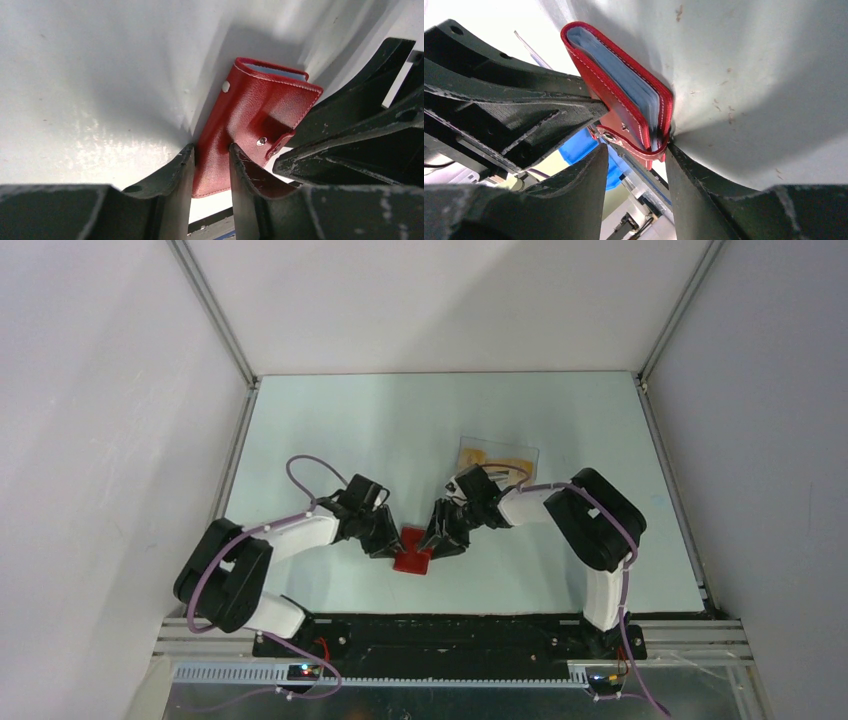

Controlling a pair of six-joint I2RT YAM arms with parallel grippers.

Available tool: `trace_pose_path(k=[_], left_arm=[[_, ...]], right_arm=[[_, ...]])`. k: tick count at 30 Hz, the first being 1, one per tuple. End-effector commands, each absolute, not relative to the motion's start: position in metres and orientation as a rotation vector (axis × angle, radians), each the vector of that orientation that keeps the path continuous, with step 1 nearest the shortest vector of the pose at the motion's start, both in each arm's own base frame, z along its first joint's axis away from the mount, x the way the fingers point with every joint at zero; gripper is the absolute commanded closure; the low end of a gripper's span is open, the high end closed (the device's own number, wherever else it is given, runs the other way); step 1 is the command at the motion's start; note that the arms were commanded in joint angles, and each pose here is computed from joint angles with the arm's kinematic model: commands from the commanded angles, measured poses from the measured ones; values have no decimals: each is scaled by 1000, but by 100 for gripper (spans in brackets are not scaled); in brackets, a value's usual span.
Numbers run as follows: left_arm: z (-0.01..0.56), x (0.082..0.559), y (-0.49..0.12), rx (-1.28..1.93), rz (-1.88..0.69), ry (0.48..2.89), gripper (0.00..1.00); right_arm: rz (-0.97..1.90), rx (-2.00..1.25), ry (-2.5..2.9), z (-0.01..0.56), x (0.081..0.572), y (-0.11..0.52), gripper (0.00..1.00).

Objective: Put the credit cards into the card holder
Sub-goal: Close the card holder at the center of the board.

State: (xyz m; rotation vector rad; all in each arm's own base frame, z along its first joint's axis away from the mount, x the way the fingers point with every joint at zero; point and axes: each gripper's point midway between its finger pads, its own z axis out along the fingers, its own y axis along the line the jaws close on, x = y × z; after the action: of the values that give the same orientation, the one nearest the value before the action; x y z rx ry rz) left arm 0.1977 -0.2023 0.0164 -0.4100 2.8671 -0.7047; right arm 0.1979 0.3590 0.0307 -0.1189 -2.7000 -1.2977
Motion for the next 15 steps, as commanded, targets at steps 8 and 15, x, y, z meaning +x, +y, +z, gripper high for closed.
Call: trace_pose_path(k=[8,15], left_arm=[[3,180,-218,-387,-677,2936,67],[-1,183,-215,-377,-641,2937,67]], right_arm=[[-1150,-171,-2818,-4,211,330,51],[-1027,-114,-2829,-21,197,319,51]])
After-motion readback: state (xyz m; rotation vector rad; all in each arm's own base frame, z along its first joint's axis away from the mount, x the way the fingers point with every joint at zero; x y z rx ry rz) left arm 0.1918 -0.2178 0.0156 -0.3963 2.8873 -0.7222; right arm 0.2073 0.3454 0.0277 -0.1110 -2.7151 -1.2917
